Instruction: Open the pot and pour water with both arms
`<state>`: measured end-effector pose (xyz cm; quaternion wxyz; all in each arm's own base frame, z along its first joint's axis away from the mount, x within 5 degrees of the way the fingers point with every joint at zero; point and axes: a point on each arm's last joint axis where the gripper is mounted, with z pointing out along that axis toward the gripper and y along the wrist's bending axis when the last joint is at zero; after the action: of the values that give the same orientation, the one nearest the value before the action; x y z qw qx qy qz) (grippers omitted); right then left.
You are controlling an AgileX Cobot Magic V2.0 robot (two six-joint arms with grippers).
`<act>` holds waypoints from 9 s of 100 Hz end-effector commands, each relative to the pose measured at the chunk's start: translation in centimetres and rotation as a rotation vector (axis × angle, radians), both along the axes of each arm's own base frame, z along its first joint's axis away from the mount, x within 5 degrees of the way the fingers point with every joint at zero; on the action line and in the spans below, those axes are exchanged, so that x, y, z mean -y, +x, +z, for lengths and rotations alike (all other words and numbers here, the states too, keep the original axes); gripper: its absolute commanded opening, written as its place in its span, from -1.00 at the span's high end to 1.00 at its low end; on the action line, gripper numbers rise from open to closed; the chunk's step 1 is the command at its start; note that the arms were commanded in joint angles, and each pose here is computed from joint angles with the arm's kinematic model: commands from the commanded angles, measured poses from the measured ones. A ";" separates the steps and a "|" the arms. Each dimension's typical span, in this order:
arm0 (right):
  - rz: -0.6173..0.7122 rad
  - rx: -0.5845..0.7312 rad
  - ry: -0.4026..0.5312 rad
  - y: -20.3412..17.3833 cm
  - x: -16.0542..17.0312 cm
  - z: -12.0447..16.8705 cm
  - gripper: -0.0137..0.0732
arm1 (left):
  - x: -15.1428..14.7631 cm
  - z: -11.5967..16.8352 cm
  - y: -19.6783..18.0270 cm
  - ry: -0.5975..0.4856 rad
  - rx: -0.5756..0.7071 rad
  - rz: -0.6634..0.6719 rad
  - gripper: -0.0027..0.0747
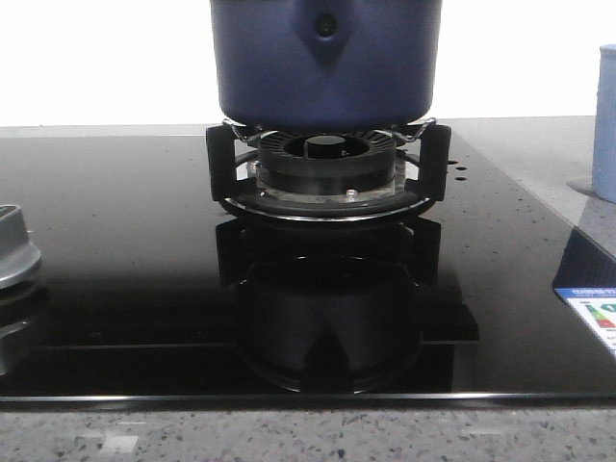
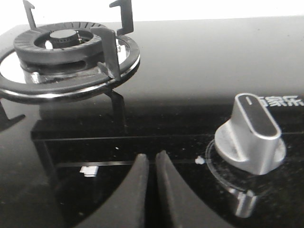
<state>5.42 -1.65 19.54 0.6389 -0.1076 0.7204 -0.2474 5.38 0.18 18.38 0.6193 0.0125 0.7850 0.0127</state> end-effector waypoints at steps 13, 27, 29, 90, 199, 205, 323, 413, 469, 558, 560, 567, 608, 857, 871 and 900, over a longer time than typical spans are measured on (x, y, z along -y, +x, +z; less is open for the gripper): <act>0.186 0.195 -0.162 0.1 -1.8 1.3 0.83 | 0.4 0.4 0.2 -0.103 0.187 -0.024 0.98; 0.307 0.347 0.020 -0.2 -2.8 2.5 0.83 | 0.3 1.8 0.2 -0.443 0.327 -0.004 0.98; 0.330 0.375 0.098 -0.3 -2.9 2.7 0.83 | 0.2 1.9 0.2 -0.483 0.343 0.002 0.98; 0.215 0.364 0.915 0.1 -1.3 8.8 0.83 | 1.7 5.5 -0.2 -0.730 0.156 -0.092 0.98; 0.116 -0.267 0.909 4.0 -3.2 14.4 0.84 | 11.1 19.8 7.1 -0.436 0.041 -1.066 0.39; 0.120 -0.268 0.897 4.0 -3.2 14.4 0.84 | 11.4 20.2 8.0 -0.387 0.052 -1.074 0.15; 0.124 -0.274 0.885 4.0 -3.3 14.4 0.84 | 17.7 20.7 23.5 -0.192 0.160 -1.241 -0.50; 0.127 -0.272 0.885 4.0 -3.3 14.4 0.84 | 20.2 17.6 26.4 -0.232 0.117 -1.151 -0.50; 0.130 -0.269 0.886 4.0 -3.3 14.5 0.84 | 21.5 17.5 25.9 -0.261 0.108 -1.174 0.06; 0.132 -0.268 0.886 4.0 -3.3 14.5 0.84 | 14.0 25.9 20.5 -0.148 0.218 -1.060 0.17; 0.132 -0.268 0.886 4.0 -3.3 14.5 0.84 | 13.6 25.8 20.3 -0.147 0.217 -1.050 0.17; 0.133 -0.267 0.887 4.0 -3.3 14.5 0.84 | 12.4 25.2 19.3 -0.149 0.208 -1.015 0.17; 0.146 -0.257 0.889 4.1 -3.4 14.6 0.84 | 7.1 21.1 13.1 -0.141 0.179 -0.801 0.17; 0.423 0.047 0.346 5.0 -4.0 17.8 -0.28 | 7.0 21.1 12.4 -0.147 0.198 -0.784 0.17; 0.288 0.002 0.362 6.6 -2.9 17.0 -0.28 | 7.0 21.1 12.4 -0.147 0.198 -0.784 0.17; 0.196 -0.017 0.416 7.7 -2.0 16.5 -0.28 | 7.0 21.1 12.4 -0.147 0.198 -0.784 0.17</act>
<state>12.99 0.29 34.18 0.6200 -0.0498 0.7823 -0.0337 18.17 -6.80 37.62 0.6209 0.2894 0.6819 -0.2564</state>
